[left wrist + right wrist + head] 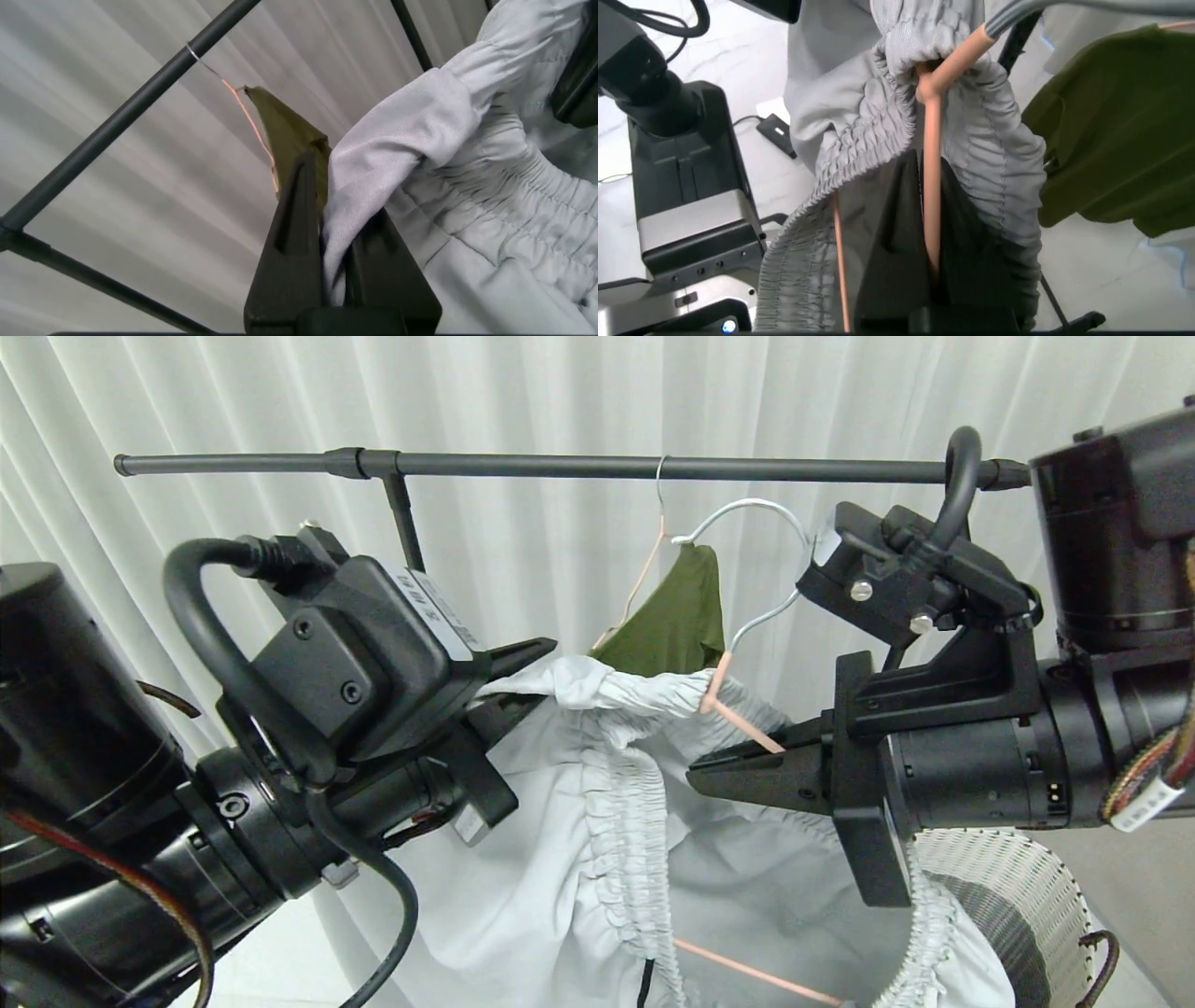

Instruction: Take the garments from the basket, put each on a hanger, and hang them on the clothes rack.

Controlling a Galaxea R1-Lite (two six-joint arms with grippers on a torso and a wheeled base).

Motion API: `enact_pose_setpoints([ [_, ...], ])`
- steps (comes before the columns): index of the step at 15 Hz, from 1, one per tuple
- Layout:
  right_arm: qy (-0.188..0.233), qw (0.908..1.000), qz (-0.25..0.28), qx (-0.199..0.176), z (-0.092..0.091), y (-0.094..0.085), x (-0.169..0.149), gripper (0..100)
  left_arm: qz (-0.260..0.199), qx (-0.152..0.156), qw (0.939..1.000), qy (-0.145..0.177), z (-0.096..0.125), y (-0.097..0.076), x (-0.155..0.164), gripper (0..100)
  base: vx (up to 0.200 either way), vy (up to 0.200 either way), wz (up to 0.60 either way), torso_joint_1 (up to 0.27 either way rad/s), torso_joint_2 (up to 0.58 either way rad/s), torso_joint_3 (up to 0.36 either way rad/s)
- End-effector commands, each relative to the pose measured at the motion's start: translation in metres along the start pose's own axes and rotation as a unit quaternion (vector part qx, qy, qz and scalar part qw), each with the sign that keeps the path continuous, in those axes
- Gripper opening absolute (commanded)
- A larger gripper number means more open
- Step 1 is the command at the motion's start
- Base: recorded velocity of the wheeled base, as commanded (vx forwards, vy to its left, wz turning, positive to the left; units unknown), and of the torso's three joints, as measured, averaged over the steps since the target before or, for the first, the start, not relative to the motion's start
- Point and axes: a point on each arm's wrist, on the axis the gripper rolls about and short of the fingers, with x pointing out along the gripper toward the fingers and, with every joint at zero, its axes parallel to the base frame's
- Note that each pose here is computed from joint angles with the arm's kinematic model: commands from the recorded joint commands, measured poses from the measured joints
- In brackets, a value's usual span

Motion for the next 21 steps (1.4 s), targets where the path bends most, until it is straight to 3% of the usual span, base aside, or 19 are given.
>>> enact_pose_setpoints([
  [1, -0.007, 1.0, 0.0, -0.001, 0.003, 0.0, -0.002, 0, -0.001, 0.001, 1.0, 0.006, -0.002, -0.001, -0.001, 100, 0.0, 0.0, 0.0, 0.0, 0.0, 0.0],
  [3, -0.013, 0.9999, 0.002, 0.01, 0.004, 0.002, -0.009, 0, 0.0, 0.001, 0.9999, 0.013, -0.005, -0.001, -0.001, 100, 0.0, 0.0, 0.0, 0.0, 0.0, 0.0],
  [6, -0.031, 0.9975, 0.0, 0.063, 0.008, 0.003, -0.013, 0, -0.003, 0.002, 0.9996, 0.03, -0.012, -0.005, -0.003, 100, 0.0, 0.0, 0.0, 0.0, 0.0, 0.0],
  [10, -0.051, 0.9957, -0.013, 0.076, 0.01, 0.0, -0.024, 0, 0.002, -0.002, 0.9995, 0.031, -0.015, -0.005, -0.016, 100, 0.0, 0.0, 0.0, 0.0, 0.0, 0.0],
  [11, -0.049, 0.9956, -0.02, 0.078, 0.006, -0.002, -0.027, 0, 0.012, 0.001, 0.9988, 0.047, -0.023, -0.004, -0.03, 100, 0.0, 0.0, 0.0, 0.0, 0.0, 0.0],
  [14, -0.063, 0.9968, -0.031, 0.038, 0.008, -0.004, -0.04, 0, 0.05, -0.009, 0.9921, 0.115, -0.054, -0.001, -0.058, 100, 0.0, 0.0, 0.0, 0.0, 0.0, 0.0],
  [15, -0.064, 0.9973, -0.034, 0.009, 0.008, -0.005, -0.045, 0, 0.066, -0.042, 0.9874, 0.138, -0.065, 0.003, -0.059, 100, 0.0, 0.0, 0.0, 0.0, 0.0, 0.0],
  [17, -0.068, 0.9972, -0.028, -0.012, 0.008, -0.003, -0.049, 0, 0.062, -0.097, 0.9794, 0.166, -0.079, 0.0, -0.053, 100, 0.0, 0.0, 0.0, 0.0, 0.0, 0.0],
  [19, -0.069, 0.9966, -0.019, -0.041, 0.006, -0.001, -0.051, 0, 0.062, -0.118, 0.9721, 0.193, -0.092, 0.0, -0.045, 100, 0.0, 0.0, 0.0, 0.0, 0.0, 0.0],
  [21, -0.069, 0.9959, -0.013, -0.056, 0.004, 0.0, -0.053, 0, 0.053, -0.132, 0.9685, 0.204, -0.102, 0.002, -0.042, 100, 0.0, 0.0, 0.0, 0.0, 0.0, 0.0],
])
